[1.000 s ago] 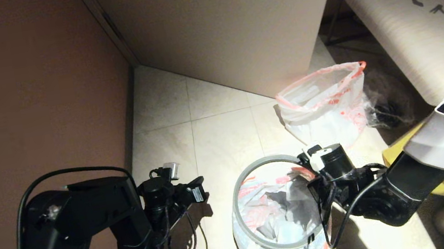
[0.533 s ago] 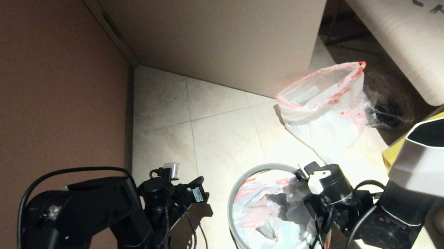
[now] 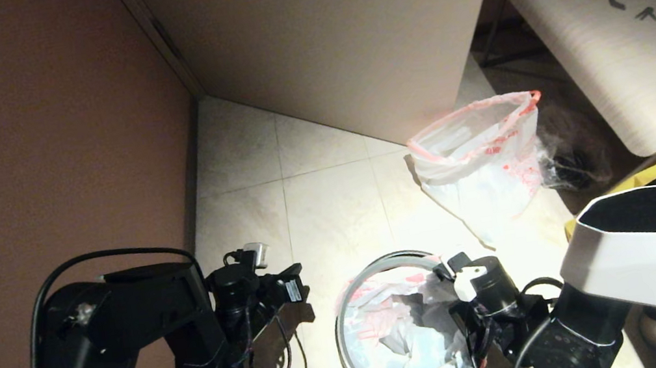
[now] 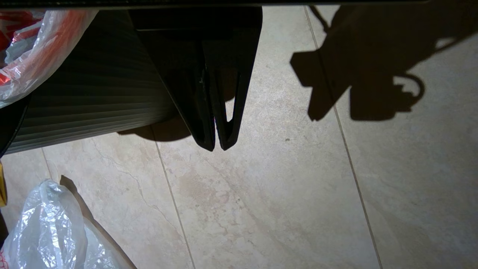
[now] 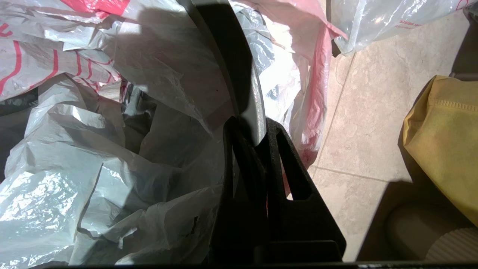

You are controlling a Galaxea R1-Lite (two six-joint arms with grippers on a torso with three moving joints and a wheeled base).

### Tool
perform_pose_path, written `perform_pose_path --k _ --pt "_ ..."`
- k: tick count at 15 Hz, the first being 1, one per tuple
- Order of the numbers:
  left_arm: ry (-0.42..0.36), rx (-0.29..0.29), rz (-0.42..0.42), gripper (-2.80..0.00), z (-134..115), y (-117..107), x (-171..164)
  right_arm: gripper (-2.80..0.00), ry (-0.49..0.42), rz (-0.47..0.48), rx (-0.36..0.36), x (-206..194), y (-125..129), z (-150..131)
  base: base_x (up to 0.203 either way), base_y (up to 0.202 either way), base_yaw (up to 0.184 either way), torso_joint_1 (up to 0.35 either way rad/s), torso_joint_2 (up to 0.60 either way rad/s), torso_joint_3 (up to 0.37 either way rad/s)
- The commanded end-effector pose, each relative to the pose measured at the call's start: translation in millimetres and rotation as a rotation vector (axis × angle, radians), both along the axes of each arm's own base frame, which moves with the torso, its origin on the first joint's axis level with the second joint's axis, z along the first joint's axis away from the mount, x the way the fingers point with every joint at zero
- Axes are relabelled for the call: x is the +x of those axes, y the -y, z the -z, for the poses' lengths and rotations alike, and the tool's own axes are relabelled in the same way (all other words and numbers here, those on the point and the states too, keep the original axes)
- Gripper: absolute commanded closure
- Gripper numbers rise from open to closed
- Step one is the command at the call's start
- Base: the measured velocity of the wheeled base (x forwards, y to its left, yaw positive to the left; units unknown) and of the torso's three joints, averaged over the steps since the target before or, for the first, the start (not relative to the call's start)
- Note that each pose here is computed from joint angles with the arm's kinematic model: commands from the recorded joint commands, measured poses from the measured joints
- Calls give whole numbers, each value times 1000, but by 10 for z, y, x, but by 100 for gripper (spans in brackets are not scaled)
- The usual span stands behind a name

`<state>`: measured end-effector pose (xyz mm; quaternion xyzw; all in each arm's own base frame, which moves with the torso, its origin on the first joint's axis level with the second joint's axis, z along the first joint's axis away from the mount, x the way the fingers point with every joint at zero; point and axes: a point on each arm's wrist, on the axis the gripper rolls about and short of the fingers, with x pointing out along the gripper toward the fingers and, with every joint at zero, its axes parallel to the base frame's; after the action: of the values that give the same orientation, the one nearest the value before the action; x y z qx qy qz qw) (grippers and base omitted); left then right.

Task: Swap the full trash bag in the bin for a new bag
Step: Place the trash can ring on the trash can

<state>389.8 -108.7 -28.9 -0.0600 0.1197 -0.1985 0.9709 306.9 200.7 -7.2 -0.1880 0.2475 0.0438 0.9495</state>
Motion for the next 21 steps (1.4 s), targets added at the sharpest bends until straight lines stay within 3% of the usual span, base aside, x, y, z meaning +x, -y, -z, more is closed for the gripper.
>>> perform_pose_path --k 1,7,16,21 --pt "6 -3 0 0 -4 -3 2 0 4 3 -1 10 0 12 0 0 0 0 0 0" --pt "7 -3 -1 0 -5 -4 3 0 47 18 11 -58 33 -205 0 0 0 0 0 0" --pt "7 -3 3 0 -1 10 1 0 30 30 -12 45 83 50 0 0 0 0 0 0" --pt "6 -1 0 0 6 -3 4 0 41 25 -12 88 60 54 0 0 0 0 0 0"
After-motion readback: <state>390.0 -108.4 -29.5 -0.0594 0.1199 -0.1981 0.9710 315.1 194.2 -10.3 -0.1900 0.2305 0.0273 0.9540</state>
